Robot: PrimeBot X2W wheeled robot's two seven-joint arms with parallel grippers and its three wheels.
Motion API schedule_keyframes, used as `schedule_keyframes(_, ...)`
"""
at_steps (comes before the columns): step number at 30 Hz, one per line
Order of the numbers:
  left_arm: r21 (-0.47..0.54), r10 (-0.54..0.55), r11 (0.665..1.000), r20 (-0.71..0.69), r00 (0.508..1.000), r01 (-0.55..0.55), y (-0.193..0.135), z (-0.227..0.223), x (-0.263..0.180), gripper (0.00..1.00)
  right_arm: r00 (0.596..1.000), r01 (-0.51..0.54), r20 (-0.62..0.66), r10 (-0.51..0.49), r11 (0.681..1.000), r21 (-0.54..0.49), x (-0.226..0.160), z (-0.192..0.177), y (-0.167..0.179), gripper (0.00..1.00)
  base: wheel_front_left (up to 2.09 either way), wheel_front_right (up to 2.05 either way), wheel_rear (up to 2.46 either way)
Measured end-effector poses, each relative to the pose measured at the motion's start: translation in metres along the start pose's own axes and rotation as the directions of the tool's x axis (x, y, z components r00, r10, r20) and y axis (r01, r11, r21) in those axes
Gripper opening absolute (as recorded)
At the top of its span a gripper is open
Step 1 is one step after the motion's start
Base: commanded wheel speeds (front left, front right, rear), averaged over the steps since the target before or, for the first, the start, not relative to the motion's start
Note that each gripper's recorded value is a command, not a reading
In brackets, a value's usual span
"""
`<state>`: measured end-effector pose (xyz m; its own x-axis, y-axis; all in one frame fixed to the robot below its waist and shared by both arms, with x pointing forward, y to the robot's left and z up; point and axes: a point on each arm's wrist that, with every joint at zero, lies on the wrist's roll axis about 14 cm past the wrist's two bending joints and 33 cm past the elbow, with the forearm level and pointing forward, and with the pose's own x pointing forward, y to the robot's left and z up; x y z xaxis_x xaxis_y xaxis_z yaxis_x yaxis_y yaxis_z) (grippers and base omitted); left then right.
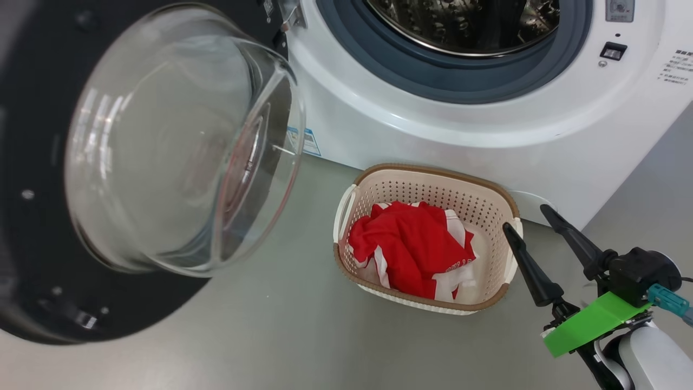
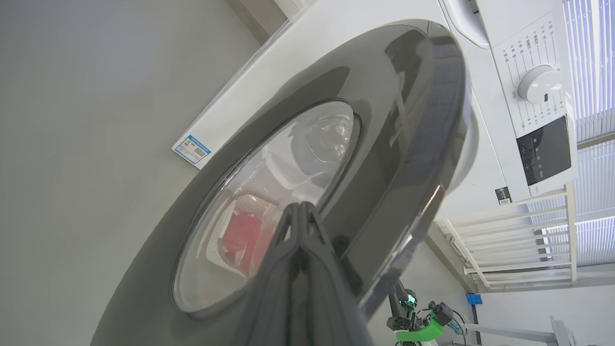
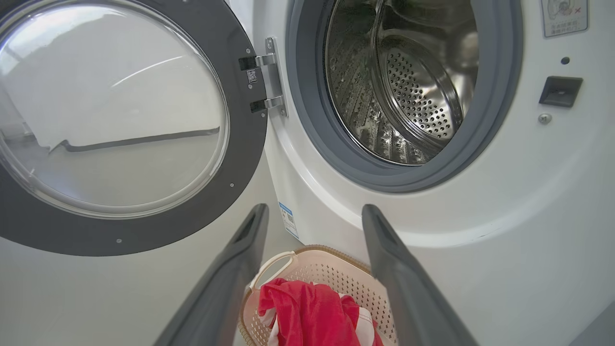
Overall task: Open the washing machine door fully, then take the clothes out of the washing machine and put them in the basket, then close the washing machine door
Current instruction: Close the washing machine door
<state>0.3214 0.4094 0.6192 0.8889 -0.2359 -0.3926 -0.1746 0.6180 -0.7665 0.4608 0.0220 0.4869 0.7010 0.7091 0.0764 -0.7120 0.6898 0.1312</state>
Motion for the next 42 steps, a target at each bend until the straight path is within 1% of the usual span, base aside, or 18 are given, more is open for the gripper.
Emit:
schedule_keyframes(5, 0.050, -0.038, 0.998, -0.099, 0.994, 0.044, -0.012, -0.026, 0.009, 0.00, 1.000, 0.020, 0.015, -0.020, 1.000, -0.011, -0.003, 0.008, -0.005, 1.00, 0.00, 0.00, 0.00)
schedule_keyframes(9, 0.082, -0.093, 0.991, -0.163, 0.982, 0.107, -0.028, -0.041, 0.015, 0.00, 0.999, 0.040, 0.007, -0.040, 0.999, -0.011, -0.011, 0.007, -0.008, 1.00, 0.00, 0.00, 0.00)
schedule_keyframes(12, 0.111, -0.142, 0.979, -0.221, 0.965, 0.169, -0.043, -0.056, 0.022, 0.00, 0.998, 0.055, 0.005, -0.055, 0.998, -0.011, -0.017, 0.007, -0.010, 1.00, 0.00, 0.00, 0.00)
schedule_keyframes(16, 0.165, -0.173, 0.960, -0.294, 0.940, 0.228, -0.062, -0.076, 0.032, 0.00, 0.997, 0.076, 0.010, -0.076, 0.997, -0.013, -0.023, 0.010, -0.014, 1.00, 0.00, 0.00, 0.00)
schedule_keyframes(17, 0.174, -0.203, 0.947, -0.326, 0.923, 0.270, -0.071, -0.085, 0.035, 0.00, 0.996, 0.087, 0.014, -0.087, 0.996, -0.013, -0.025, 0.012, -0.016, 1.00, 0.00, 0.00, 0.00)
schedule_keyframes(20, 0.187, -0.247, 0.925, -0.367, 0.897, 0.331, -0.086, -0.098, 0.042, 0.00, 0.993, 0.116, 0.024, -0.116, 0.993, -0.012, -0.030, 0.016, -0.023, 1.00, 0.00, 0.00, 0.00)
schedule_keyframes(23, 0.202, -0.291, 0.895, -0.413, 0.863, 0.398, -0.105, -0.111, 0.050, 0.00, 0.989, 0.143, 0.029, -0.143, 0.990, -0.014, -0.037, 0.019, -0.029, 1.00, 0.00, 0.00, 0.00)
schedule_keyframes(28, 0.223, -0.355, 0.833, -0.485, 0.799, 0.506, -0.137, -0.135, 0.063, 0.00, 0.983, 0.183, 0.039, -0.182, 0.983, -0.011, -0.048, 0.023, -0.036, 1.00, 0.00, 0.00, 0.00)
schedule_keyframes(33, 0.202, -0.424, 0.776, -0.536, 0.730, 0.598, -0.165, -0.157, 0.077, 0.00, 0.972, 0.232, 0.038, -0.231, 0.973, -0.004, -0.063, 0.023, -0.044, 1.00, 0.00, 0.00, 0.00)
schedule_keyframes(36, 0.185, -0.446, 0.755, -0.560, 0.698, 0.630, -0.176, -0.168, 0.087, 0.00, 0.963, 0.265, 0.044, -0.265, 0.964, -0.003, -0.071, 0.026, -0.051, 1.00, 0.00, 0.00, 0.00)
schedule_keyframes(42, 0.187, -0.469, 0.720, -0.580, 0.666, 0.669, -0.198, -0.177, 0.107, 0.00, 0.944, 0.327, 0.052, -0.326, 0.945, -0.006, -0.090, 0.030, -0.065, 1.00, 0.00, 0.00, 0.00)
